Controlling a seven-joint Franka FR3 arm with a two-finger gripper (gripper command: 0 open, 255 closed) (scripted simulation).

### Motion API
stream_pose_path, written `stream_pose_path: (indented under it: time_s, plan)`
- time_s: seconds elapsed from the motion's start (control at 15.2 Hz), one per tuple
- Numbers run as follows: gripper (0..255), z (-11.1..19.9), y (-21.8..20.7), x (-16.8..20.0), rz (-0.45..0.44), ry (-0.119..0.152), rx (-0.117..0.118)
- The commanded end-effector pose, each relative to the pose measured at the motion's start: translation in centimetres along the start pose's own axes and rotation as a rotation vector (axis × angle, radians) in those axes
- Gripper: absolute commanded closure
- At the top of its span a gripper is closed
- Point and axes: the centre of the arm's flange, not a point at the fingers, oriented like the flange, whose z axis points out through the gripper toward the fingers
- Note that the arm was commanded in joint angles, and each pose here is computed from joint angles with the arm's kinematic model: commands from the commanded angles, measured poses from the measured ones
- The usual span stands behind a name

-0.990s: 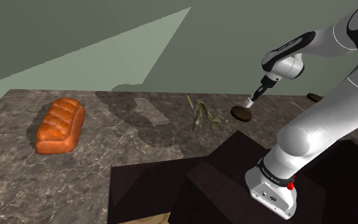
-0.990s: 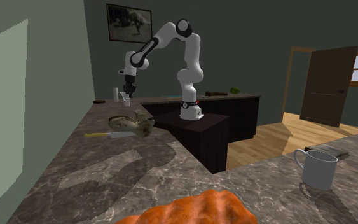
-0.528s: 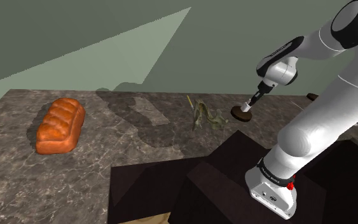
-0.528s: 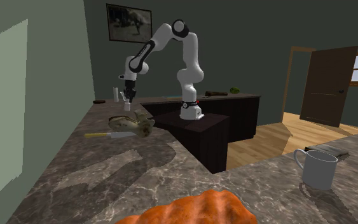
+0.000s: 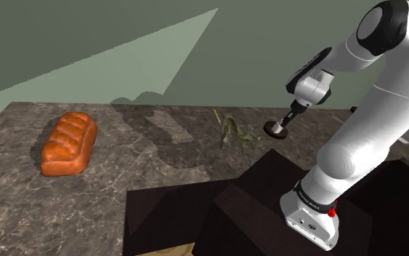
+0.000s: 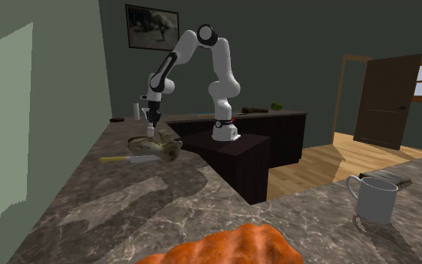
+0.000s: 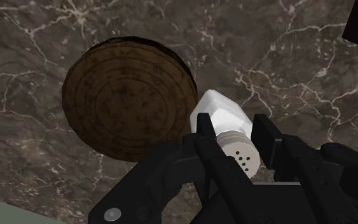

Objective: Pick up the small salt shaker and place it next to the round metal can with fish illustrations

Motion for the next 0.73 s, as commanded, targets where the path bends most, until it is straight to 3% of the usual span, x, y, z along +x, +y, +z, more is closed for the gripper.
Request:
stream_pose_path:
  time_s: [0.0,0.4,0.66]
  plan:
    - [255,1.0,0.0,-0.2,0.001,0.000,0.000]
    - [255,4.4,-0.1,-0.6,0.001,0.000,0.000]
    - [255,4.4,-0.1,-0.6,0.001,0.000,0.000]
